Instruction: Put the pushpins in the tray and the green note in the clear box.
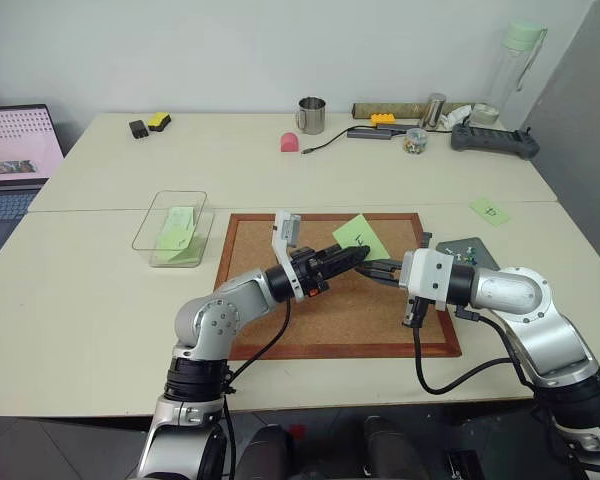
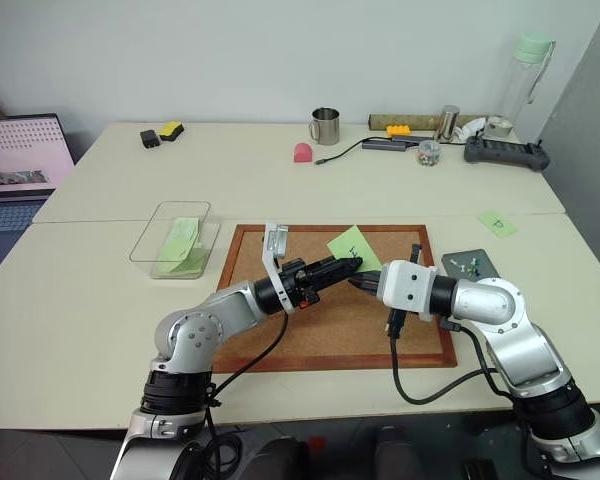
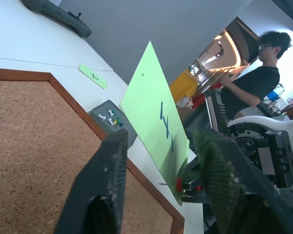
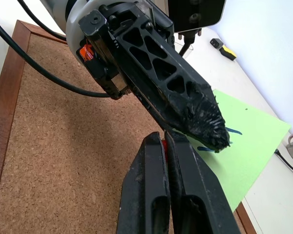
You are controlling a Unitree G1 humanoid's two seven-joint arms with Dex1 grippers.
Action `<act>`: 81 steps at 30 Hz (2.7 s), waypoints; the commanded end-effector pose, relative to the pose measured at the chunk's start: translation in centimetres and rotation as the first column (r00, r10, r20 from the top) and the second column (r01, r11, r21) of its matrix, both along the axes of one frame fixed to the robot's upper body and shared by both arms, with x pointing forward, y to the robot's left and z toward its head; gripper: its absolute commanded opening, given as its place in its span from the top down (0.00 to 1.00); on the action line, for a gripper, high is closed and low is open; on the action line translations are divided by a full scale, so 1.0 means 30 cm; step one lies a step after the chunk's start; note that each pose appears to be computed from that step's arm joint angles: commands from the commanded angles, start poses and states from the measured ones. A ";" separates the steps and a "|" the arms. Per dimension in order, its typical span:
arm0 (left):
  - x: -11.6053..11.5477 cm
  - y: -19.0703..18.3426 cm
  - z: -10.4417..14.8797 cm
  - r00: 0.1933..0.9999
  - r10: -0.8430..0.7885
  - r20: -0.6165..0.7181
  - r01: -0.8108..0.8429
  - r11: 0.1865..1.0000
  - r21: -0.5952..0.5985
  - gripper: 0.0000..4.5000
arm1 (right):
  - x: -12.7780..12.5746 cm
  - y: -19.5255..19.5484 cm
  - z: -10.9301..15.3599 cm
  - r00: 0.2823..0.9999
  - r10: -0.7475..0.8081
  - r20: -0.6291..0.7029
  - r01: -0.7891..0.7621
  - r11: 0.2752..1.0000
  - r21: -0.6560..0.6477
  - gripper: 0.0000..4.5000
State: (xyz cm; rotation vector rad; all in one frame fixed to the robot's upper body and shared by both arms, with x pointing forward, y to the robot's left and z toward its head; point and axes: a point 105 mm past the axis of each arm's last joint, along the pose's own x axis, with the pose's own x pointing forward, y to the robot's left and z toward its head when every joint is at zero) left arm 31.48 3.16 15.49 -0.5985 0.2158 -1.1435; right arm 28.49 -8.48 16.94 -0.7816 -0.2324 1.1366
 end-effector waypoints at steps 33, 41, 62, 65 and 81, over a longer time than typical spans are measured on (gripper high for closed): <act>0.038 0.025 -0.045 0.978 0.134 0.160 -0.159 0.974 0.160 0.99 | 0.106 -0.442 0.021 0.755 -0.641 -0.136 0.655 0.748 0.111 1.00; 0.022 0.037 -0.037 0.970 0.114 0.213 -0.158 0.966 0.203 0.99 | 0.149 -0.593 -0.142 0.528 -0.783 -0.328 0.841 0.535 0.076 1.00; 0.040 0.158 0.079 0.897 0.230 0.377 -0.327 0.920 0.215 1.00 | 0.072 -0.368 0.065 0.860 -0.439 -0.261 0.491 0.850 0.189 0.31; 0.057 0.230 0.094 0.866 0.291 0.407 -0.406 0.884 0.232 1.00 | 0.011 -0.248 0.134 0.940 -0.234 -0.247 0.285 0.939 0.193 0.31; 0.164 0.815 0.220 0.427 0.580 0.693 -0.904 0.249 0.348 1.00 | -0.012 -0.062 0.280 0.958 0.065 -0.278 -0.017 0.985 0.171 0.31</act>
